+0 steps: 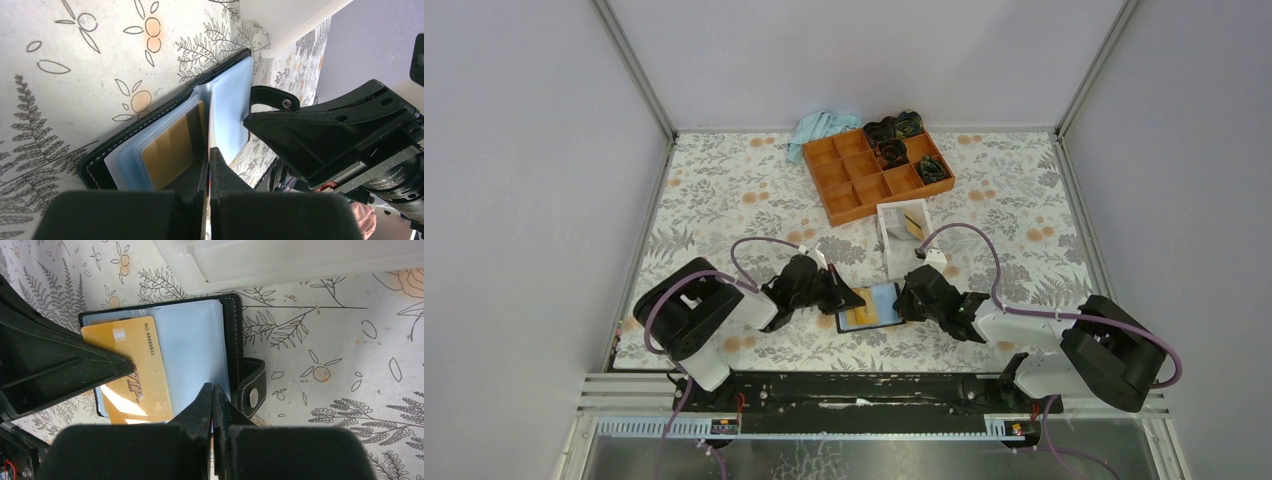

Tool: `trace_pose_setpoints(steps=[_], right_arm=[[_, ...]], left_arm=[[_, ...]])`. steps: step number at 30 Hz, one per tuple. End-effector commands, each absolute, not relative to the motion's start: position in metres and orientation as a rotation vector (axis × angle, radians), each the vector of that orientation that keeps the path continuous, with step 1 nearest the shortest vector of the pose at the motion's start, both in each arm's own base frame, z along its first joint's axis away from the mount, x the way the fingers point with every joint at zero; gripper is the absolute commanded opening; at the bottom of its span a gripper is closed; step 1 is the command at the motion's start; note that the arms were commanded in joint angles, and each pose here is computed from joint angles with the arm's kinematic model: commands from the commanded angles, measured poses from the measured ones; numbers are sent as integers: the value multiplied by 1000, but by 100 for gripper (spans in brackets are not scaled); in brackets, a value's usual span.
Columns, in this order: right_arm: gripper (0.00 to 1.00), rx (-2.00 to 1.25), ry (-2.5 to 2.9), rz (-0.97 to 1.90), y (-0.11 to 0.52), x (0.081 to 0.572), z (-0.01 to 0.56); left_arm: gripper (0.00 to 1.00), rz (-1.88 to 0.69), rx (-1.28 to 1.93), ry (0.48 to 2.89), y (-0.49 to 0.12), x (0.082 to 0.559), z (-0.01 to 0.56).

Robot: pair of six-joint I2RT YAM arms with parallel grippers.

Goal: Put the credit cards into the card holder
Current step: Insert the credit card into the card holder.

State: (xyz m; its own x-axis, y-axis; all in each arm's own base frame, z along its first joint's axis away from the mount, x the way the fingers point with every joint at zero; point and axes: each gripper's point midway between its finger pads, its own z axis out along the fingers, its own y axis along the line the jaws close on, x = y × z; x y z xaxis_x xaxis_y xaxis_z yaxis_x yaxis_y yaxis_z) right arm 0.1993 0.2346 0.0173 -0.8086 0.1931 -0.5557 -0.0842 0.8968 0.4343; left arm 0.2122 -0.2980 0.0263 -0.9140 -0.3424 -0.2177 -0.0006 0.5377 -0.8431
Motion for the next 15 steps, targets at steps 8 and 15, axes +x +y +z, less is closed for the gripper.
trace_pose_setpoints(steps=[8, 15], right_arm=[[0, 92, 2415, 590, 236, 205, 20], [0, 91, 2420, 581, 235, 204, 18]], left_arm=[[0, -1314, -224, 2467, -302, 214, 17], [0, -1321, -222, 2472, -301, 215, 15]])
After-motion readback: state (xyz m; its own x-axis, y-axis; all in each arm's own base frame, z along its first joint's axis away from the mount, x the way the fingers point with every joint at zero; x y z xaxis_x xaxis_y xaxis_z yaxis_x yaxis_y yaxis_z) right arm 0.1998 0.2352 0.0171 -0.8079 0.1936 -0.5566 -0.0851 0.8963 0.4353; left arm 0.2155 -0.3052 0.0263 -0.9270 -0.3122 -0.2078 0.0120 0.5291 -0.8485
